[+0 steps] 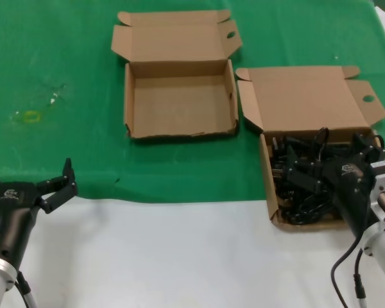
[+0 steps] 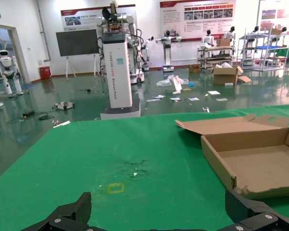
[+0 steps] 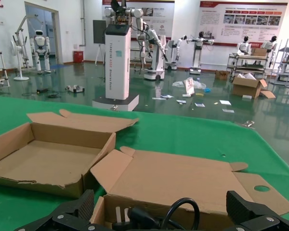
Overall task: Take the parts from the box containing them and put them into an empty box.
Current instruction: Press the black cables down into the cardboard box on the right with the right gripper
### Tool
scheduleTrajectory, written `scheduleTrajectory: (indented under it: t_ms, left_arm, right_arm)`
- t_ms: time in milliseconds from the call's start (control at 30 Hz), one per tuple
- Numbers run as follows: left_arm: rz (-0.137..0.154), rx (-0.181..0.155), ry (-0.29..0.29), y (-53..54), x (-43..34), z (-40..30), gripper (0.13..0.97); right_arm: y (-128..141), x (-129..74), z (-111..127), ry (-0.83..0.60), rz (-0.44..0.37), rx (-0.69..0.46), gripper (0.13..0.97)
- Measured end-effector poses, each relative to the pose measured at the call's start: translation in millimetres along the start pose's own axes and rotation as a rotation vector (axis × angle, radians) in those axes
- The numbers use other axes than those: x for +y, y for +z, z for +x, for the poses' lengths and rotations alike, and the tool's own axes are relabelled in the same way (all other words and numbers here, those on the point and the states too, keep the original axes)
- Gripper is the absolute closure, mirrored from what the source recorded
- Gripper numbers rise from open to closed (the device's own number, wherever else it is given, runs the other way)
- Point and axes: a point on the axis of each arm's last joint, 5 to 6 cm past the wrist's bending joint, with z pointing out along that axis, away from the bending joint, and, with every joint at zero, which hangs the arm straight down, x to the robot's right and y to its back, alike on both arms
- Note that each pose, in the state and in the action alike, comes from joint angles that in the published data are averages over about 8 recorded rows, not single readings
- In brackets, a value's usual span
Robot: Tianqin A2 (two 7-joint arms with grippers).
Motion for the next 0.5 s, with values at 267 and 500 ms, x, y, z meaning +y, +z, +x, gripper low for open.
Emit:
scheduleTrajectory:
  t_ms: [267, 500]
  left_arm:
    - [0.0, 0.0, 0.0, 0.0, 0.0, 0.0, 0.132]
    - [0.0, 0.0, 0.0, 0.0, 0.0, 0.0, 0.132]
  right_arm:
    - [0.0, 0.0, 0.0, 0.0, 0.0, 0.0, 0.13]
    - [0.0, 0.0, 0.0, 0.0, 0.0, 0.0, 0.13]
